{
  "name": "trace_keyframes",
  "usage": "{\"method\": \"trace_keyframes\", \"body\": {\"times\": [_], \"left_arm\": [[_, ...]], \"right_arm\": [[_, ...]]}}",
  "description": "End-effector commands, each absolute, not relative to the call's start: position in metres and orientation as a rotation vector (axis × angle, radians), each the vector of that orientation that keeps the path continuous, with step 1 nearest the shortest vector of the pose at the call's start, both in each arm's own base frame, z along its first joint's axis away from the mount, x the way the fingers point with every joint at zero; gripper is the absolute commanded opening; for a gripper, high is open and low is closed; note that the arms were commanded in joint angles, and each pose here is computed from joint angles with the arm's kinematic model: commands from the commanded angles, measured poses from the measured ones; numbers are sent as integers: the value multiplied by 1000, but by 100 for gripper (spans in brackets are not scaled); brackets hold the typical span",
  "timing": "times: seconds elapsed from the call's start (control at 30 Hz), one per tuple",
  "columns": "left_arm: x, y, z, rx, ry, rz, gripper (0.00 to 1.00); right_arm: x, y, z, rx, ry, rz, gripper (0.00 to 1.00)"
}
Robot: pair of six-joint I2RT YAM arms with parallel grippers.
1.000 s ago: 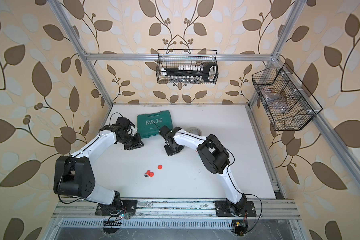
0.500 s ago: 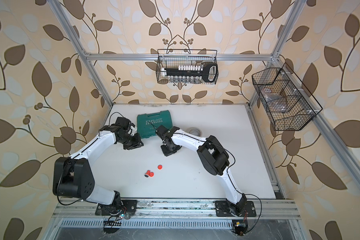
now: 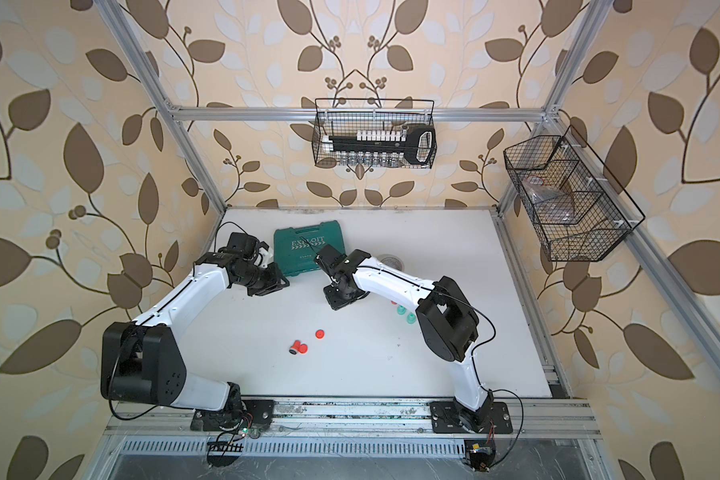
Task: Close the stamp cap
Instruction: Pick up the stamp from the center of the board.
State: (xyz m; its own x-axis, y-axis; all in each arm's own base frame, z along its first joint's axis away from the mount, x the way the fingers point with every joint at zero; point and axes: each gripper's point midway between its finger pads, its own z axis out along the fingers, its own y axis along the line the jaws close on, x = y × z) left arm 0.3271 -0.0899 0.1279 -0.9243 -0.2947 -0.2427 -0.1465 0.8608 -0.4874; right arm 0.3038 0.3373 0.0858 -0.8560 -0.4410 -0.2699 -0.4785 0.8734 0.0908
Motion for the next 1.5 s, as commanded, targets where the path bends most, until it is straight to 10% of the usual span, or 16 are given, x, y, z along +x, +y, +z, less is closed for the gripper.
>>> {"method": "trace_keyframes", "body": {"times": [0.0,1.47], "left_arm": [[325,-100,140,-304,2688,-748,31],[307,-137,179,-137,2683,-861,35]], "right_arm": [[296,335,89,-729,2789,202,13],[281,305,140,-704,2566,322,11]]}}
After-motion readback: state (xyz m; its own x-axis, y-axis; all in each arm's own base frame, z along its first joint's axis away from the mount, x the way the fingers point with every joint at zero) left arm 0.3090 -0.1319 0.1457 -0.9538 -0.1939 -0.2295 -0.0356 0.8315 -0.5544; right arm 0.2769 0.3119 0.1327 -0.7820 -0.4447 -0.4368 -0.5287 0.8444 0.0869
